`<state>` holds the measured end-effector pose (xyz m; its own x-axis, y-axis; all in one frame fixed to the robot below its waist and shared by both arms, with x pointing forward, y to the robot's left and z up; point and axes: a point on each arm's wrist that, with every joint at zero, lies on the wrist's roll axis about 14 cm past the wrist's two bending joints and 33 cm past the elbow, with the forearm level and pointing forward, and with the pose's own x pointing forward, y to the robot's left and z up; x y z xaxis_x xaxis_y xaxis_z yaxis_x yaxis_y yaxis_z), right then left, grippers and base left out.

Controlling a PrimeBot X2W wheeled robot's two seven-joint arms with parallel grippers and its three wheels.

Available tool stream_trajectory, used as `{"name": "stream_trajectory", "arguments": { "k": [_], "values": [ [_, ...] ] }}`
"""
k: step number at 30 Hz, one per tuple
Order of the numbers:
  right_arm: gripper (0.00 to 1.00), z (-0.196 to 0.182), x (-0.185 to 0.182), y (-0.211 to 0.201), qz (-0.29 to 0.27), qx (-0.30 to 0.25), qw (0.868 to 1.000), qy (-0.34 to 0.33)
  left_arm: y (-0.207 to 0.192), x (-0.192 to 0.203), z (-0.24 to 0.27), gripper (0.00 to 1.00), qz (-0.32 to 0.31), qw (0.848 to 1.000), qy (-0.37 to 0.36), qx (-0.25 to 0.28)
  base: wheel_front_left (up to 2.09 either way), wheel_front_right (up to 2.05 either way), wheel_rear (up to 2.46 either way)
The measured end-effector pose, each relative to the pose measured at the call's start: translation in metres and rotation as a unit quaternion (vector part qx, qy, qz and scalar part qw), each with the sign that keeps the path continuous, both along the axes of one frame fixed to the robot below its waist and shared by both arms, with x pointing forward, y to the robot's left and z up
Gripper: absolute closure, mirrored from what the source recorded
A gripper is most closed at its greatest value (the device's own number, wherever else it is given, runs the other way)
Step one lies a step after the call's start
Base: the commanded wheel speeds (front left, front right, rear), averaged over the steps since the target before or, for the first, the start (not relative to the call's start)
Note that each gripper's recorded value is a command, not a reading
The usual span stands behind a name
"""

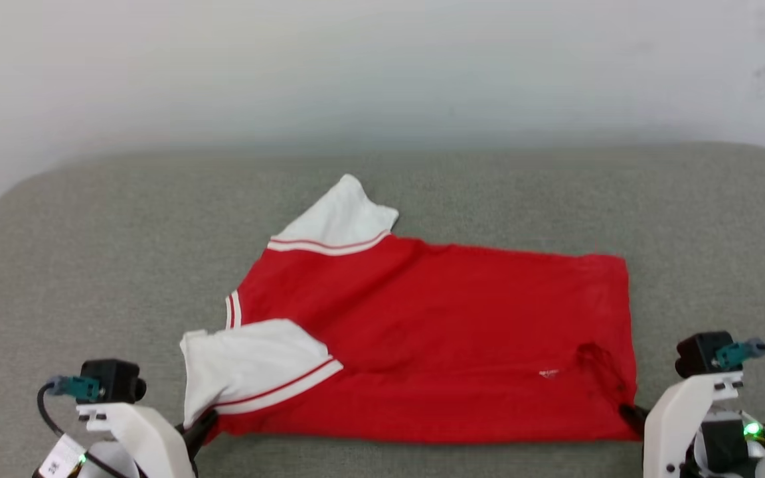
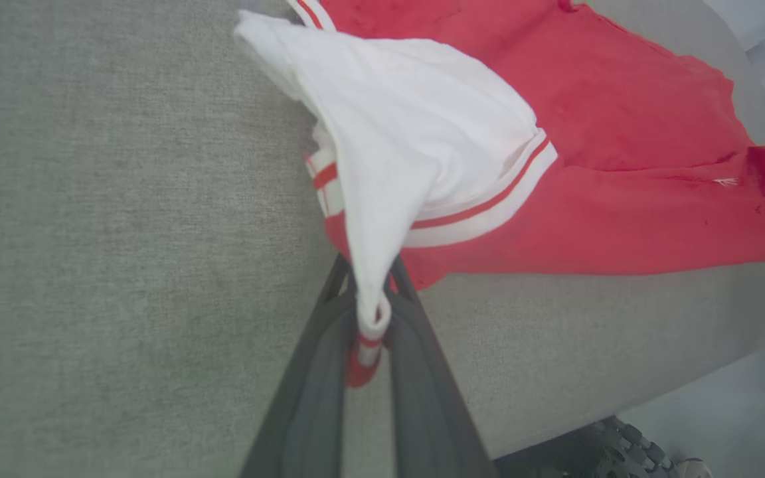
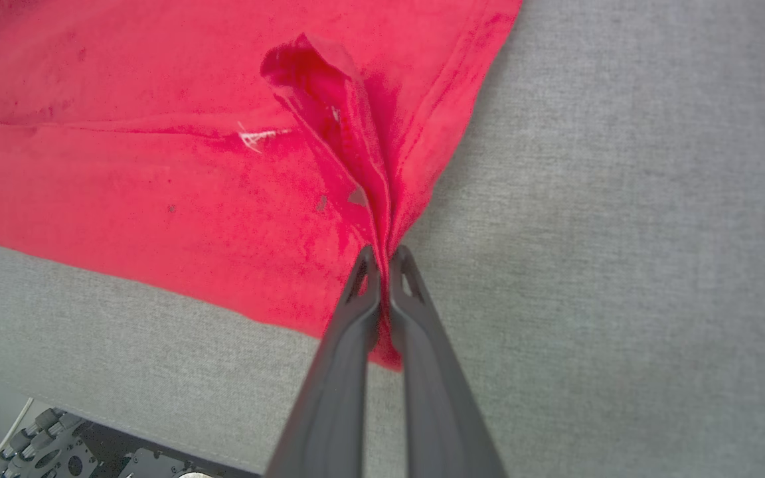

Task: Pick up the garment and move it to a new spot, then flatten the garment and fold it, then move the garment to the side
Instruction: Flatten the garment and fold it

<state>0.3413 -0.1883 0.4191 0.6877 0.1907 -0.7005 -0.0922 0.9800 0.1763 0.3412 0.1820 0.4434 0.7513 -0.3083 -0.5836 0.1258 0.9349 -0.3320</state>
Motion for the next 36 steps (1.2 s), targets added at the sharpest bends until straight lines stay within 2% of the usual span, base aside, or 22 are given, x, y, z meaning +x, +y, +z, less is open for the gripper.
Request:
{"name": "stream_trajectory", "arguments": {
  "k": [9,16,17,19,20,23,27,31,36],
  "values": [
    [1.00,-0.010,-0.033,0.021,0.023,0.019,0.999,0.019,0.030,-0.052,-0.018,1.00,0.068,0.997,0.044,-0.005,0.00,0.00,0.00],
    [1.00,-0.037,-0.051,0.017,-0.002,0.031,0.998,0.053,0.023,-0.063,-0.043,1.00,0.083,0.993,0.077,-0.029,0.00,0.00,0.00],
    [0.80,-0.040,-0.053,0.016,-0.006,0.032,0.998,0.056,0.023,-0.062,-0.046,0.77,0.085,0.993,0.081,-0.032,0.00,0.00,0.00],
    [0.55,-0.046,-0.058,0.016,-0.009,0.033,0.997,0.063,0.021,-0.060,-0.049,0.38,0.084,0.992,0.083,-0.035,0.00,0.00,0.00],
    [0.00,-0.047,-0.059,0.016,-0.013,0.037,0.997,0.060,0.021,-0.058,-0.051,0.00,0.084,0.992,0.084,-0.035,0.00,0.00,0.00],
    [0.00,-0.042,-0.054,0.015,-0.022,0.042,0.998,0.031,0.020,-0.051,-0.050,0.00,0.085,0.993,0.075,-0.039,0.00,0.00,0.00],
    [0.00,-0.016,-0.034,0.010,-0.040,0.046,0.996,-0.062,0.025,-0.035,-0.039,0.00,0.089,0.995,0.037,-0.032,0.00,0.00,0.00],
    [0.00,0.021,-0.011,0.000,-0.063,0.039,0.982,-0.175,0.029,-0.013,-0.018,0.00,0.085,0.996,-0.026,-0.012,0.00,0.00,0.00],
    [0.00,0.057,0.006,-0.001,-0.068,0.024,0.960,-0.272,0.028,0.017,0.015,0.00,0.072,0.990,-0.120,0.025,0.00,0.00,0.00]
  ]
}}
